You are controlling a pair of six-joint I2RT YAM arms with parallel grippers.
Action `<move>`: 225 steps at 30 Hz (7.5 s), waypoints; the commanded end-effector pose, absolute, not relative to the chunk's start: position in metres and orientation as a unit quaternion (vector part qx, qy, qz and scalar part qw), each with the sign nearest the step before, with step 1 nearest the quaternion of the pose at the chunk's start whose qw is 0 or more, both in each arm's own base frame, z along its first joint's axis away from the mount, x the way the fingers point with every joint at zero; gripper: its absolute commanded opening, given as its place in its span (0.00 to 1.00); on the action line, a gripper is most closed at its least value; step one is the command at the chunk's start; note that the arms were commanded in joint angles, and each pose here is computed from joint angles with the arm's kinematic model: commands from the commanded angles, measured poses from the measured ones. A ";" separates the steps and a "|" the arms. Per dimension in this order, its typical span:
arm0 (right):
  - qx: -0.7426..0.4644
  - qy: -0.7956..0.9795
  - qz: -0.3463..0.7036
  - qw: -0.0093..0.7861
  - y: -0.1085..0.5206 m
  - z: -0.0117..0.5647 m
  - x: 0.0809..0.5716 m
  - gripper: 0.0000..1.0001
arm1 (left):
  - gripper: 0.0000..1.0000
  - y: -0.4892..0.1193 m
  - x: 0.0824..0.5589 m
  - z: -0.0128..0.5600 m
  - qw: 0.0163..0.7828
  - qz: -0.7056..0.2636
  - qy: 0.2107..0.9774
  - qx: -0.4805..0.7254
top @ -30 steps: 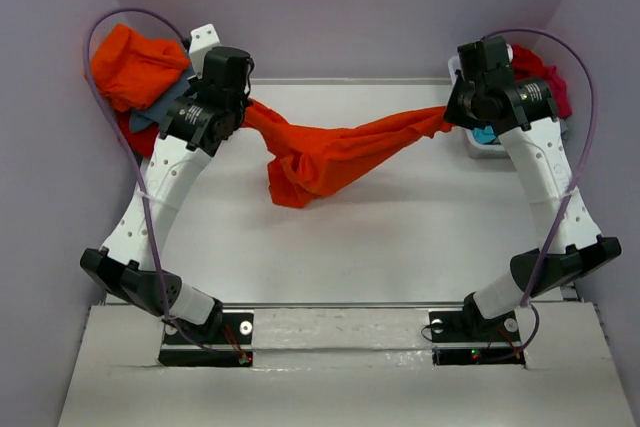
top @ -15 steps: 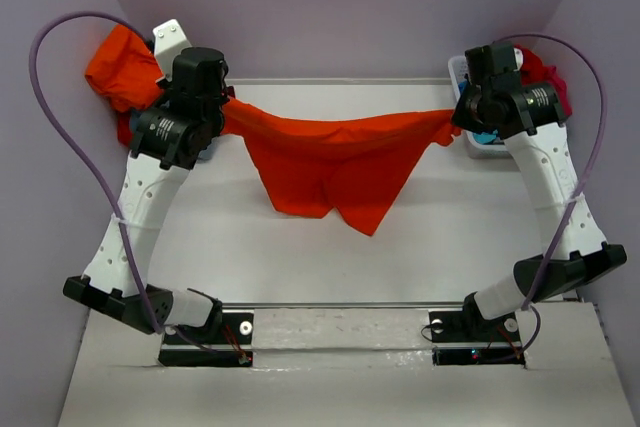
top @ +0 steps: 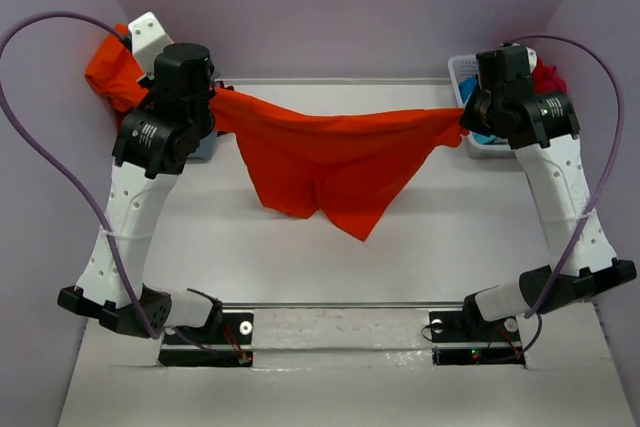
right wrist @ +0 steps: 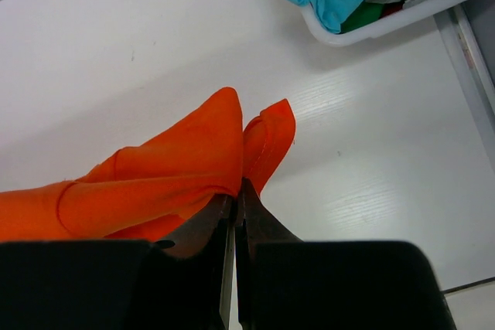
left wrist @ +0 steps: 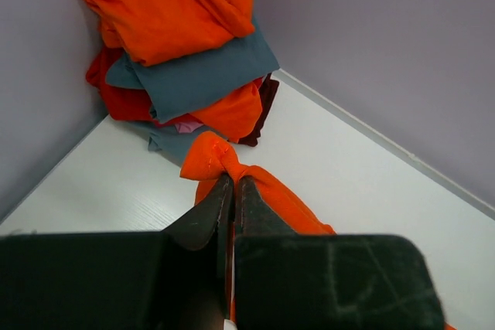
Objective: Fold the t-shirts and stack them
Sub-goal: Flatten the tshirt out
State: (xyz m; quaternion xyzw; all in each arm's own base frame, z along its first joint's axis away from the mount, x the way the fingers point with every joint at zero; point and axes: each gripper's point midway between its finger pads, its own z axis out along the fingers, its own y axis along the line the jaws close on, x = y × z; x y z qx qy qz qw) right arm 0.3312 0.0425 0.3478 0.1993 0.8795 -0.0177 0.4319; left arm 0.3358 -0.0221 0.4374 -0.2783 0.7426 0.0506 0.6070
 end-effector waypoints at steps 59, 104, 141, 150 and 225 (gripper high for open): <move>0.141 0.875 0.063 0.460 0.098 0.313 0.495 0.07 | 0.06 -0.082 0.539 0.332 0.547 -0.009 0.810 -0.213; 0.182 0.917 0.063 0.348 0.064 0.190 0.558 0.78 | 0.98 -0.282 0.419 0.134 0.263 -0.189 0.941 0.096; 0.174 0.954 0.080 0.230 0.083 0.120 0.511 0.71 | 0.95 -0.483 0.272 0.078 0.142 -0.265 0.868 0.395; 0.164 0.948 0.105 0.250 0.090 0.144 0.516 0.71 | 0.94 -0.475 0.257 0.053 0.100 -0.266 0.872 0.399; 0.023 0.947 0.274 0.168 0.217 0.110 0.500 0.76 | 0.06 -0.167 0.083 0.022 -0.004 0.002 0.996 0.089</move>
